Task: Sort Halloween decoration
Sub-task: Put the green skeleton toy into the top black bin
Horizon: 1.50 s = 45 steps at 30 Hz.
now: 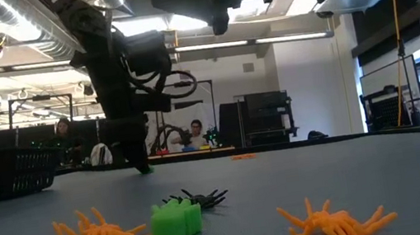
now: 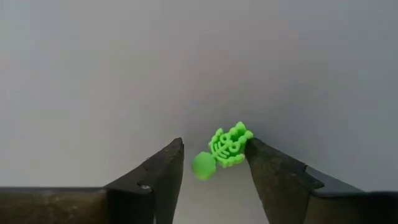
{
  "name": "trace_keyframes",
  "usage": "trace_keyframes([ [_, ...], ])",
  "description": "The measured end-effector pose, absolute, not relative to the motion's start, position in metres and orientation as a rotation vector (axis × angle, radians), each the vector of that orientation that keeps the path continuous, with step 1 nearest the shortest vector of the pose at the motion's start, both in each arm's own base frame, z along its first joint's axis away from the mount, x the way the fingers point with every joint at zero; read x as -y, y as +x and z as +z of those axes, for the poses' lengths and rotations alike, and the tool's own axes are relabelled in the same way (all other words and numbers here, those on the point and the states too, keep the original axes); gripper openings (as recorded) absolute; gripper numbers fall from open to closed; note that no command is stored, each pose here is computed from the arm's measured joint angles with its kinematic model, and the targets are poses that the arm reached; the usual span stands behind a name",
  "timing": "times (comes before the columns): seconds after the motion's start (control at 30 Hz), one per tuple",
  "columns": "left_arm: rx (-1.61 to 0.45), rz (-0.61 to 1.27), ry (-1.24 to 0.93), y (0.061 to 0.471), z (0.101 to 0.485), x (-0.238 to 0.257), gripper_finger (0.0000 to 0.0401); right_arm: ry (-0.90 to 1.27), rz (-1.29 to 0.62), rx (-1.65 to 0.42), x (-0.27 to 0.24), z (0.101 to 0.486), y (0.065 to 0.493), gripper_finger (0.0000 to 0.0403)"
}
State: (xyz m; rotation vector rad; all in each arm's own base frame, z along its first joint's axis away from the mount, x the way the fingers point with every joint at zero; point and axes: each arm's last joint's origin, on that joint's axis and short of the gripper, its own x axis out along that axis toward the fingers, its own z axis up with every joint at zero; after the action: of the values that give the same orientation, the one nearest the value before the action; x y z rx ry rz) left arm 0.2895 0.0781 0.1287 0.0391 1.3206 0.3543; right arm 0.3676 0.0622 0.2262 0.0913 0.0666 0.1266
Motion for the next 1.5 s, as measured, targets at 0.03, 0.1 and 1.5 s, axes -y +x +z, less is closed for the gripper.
trace_keyframes([
  [0.03, -1.321, 0.349, 0.039, 0.29, 0.129, -0.077, 0.0177, 0.091, 0.127, -0.067, -0.062, 0.226, 0.368, 0.0216],
  [0.1, -1.322, 0.336, 0.04, 0.29, 0.128, -0.076, 0.0158, 0.092, 0.127, -0.066, -0.062, 0.226, 0.368, 0.0216],
  [1.5, -1.271, 0.262, -0.177, 0.158, 0.263, 0.027, 0.0111, 0.123, 0.125, -0.078, -0.062, 0.225, 0.368, 0.0216],
])
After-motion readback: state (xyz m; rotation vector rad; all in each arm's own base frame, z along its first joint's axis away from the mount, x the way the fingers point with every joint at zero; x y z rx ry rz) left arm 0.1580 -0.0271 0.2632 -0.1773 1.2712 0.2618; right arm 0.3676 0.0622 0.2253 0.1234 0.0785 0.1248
